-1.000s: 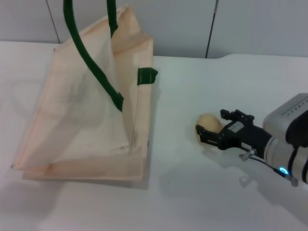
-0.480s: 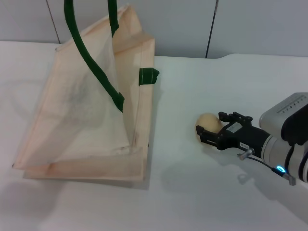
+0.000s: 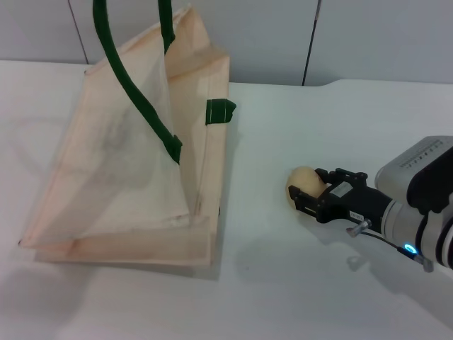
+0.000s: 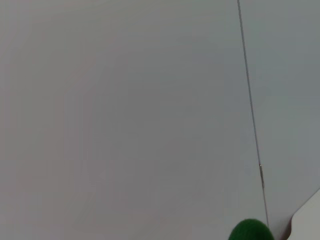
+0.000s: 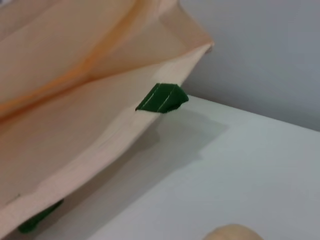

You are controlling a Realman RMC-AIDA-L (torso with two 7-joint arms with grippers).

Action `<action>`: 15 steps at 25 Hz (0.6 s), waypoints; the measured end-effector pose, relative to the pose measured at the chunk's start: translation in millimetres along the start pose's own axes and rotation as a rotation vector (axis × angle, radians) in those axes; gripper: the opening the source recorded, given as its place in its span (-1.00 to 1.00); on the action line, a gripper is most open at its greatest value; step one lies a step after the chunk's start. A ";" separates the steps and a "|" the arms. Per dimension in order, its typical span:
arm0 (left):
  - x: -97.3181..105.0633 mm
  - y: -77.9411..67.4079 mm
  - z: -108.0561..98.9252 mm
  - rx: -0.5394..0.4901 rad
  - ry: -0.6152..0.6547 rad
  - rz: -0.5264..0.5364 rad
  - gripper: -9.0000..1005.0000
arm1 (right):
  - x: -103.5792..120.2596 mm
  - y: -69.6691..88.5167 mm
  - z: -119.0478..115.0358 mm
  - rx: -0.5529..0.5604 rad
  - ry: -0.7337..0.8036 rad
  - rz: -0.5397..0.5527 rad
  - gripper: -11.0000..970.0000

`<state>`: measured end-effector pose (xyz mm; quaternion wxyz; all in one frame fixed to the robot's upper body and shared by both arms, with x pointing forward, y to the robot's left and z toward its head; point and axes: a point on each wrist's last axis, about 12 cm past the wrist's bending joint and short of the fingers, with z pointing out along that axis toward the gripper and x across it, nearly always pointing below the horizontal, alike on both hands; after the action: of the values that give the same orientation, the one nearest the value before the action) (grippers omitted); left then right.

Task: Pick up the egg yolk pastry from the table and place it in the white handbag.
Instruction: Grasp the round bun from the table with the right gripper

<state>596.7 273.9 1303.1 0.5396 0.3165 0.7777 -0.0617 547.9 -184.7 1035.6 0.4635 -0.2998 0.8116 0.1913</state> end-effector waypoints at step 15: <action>-0.7 -0.1 -2.7 -0.007 -0.003 0.006 -0.74 | -3.7 0.5 3.4 -0.016 0.015 -0.040 0.22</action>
<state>594.6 274.7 1304.8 0.5423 0.3168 0.7760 -0.0578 551.2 -181.2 1037.1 0.4588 -0.3213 0.8072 0.1862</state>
